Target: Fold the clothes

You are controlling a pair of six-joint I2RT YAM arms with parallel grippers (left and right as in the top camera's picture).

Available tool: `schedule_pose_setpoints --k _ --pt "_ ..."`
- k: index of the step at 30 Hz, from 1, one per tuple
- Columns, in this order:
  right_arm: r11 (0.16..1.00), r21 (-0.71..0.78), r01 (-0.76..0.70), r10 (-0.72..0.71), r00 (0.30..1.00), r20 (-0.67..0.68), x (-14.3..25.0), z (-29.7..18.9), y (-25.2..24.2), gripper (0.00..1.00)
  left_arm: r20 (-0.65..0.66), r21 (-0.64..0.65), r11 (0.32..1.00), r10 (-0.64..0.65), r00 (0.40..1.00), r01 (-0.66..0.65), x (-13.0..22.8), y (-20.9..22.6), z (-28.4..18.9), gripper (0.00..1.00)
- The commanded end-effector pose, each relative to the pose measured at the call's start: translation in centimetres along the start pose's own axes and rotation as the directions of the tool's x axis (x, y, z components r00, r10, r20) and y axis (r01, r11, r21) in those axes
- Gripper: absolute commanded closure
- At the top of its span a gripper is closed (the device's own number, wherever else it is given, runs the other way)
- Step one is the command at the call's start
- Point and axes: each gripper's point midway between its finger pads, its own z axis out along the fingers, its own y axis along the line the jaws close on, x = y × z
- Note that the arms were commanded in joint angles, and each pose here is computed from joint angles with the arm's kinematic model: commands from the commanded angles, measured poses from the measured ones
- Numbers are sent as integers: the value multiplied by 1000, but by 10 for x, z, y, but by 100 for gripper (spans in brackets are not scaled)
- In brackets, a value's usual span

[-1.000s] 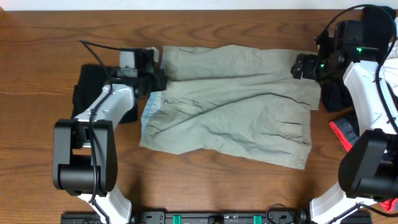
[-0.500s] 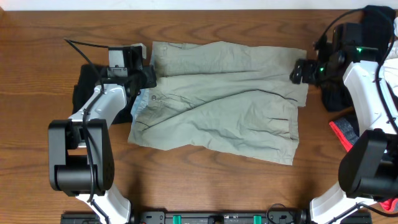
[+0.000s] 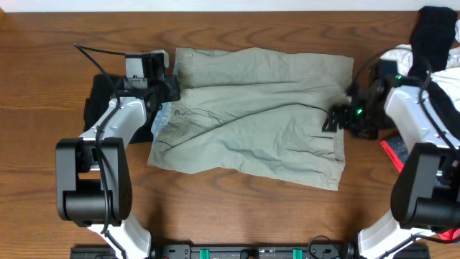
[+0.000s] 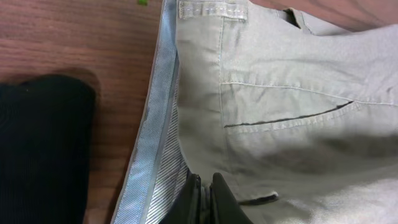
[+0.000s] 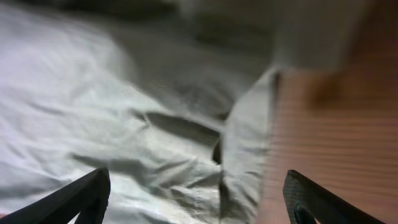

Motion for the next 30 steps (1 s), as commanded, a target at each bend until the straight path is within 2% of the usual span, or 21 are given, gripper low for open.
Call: schedule_pose_setpoints --k 1,6,9,11,13,14,19,23,30 --pt "998 -46 45 -45 999 -6 7 16 10 13 11 -21 1000 16 1000 -16 -5 5 2 94" --pt "997 -44 70 -67 996 65 -3 30 6 16 11 -22 1000 16 1000 -16 -5 5 2 94" --pt "996 -42 80 -75 993 93 -6 36 5 29 9 -22 1000 16 1000 -16 -5 5 2 94" --pt "996 -42 77 -73 993 98 -5 39 4 54 4 -23 1000 14 1000 -14 -3 5 2 94" --pt "996 -43 74 -70 993 90 -2 42 3 92 7 -22 1000 16 1000 -16 -4 5 2 94" --pt "996 -43 73 -69 994 84 0 43 2 99 11 -22 1000 17 1000 -17 -5 5 2 94" --pt "998 -14 59 -58 996 66 6 45 -4 99 41 -67 998 23 999 -20 -12 12 1 94" --pt "998 56 2 -6 998 68 5 44 -20 99 48 -122 992 23 999 -17 -13 22 0 94" --pt "993 92 -77 68 994 89 3 38 -48 99 64 -168 986 26 998 -15 -17 30 -1 94"
